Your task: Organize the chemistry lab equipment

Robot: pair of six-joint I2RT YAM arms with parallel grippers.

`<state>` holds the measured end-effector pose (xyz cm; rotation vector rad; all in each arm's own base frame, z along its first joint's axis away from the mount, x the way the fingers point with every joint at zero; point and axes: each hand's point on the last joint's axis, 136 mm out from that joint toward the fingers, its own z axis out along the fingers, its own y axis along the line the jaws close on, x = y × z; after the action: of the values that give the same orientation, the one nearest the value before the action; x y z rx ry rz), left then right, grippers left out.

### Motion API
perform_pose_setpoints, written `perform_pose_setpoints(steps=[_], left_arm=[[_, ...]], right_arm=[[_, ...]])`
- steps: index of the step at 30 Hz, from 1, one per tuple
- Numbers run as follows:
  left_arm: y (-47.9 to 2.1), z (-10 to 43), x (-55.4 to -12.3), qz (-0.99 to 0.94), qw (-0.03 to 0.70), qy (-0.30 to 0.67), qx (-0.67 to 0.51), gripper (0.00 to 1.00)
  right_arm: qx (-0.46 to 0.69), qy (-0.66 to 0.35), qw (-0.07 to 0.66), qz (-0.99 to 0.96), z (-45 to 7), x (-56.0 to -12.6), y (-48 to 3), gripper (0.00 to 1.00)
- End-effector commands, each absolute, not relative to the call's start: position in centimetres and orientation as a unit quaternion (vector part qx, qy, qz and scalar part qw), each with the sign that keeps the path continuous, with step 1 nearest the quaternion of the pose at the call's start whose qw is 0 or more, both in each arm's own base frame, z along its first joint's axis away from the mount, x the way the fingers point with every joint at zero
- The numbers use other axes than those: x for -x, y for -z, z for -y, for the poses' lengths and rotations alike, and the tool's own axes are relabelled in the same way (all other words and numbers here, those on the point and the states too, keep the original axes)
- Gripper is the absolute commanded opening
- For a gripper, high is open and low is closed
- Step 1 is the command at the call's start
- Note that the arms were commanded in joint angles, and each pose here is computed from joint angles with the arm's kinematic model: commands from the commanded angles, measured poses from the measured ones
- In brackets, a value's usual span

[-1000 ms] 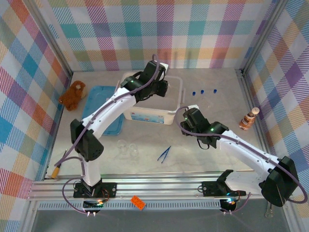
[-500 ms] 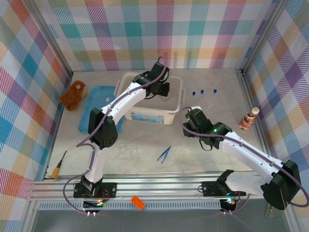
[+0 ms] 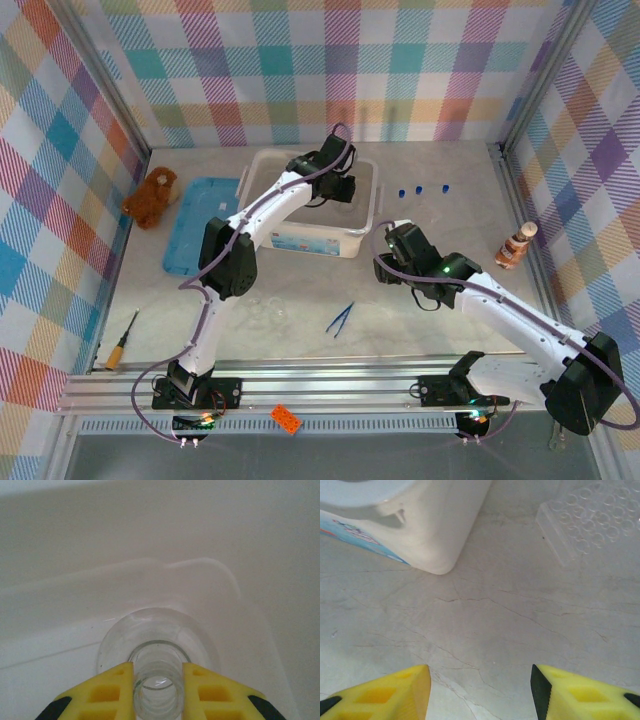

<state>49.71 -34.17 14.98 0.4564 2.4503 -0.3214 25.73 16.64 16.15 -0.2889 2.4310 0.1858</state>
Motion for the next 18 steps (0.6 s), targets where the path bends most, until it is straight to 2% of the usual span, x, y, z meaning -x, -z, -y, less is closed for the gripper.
perform_pose_setpoints(steps=[1, 18], left_arm=[[-16.6, 34.7, -50.4, -0.921, 0.323, 0.14, -0.169, 0.09], [-13.7, 36.0, -49.3, -0.925, 0.299, 0.128, -0.197, 0.11]], right_arm=[[0.128, -0.094, 0.349, -0.924, -17.5, -26.0, -17.1, 0.57], [0.127, -0.094, 0.345, -0.925, -17.5, -26.0, -16.5, 0.57]])
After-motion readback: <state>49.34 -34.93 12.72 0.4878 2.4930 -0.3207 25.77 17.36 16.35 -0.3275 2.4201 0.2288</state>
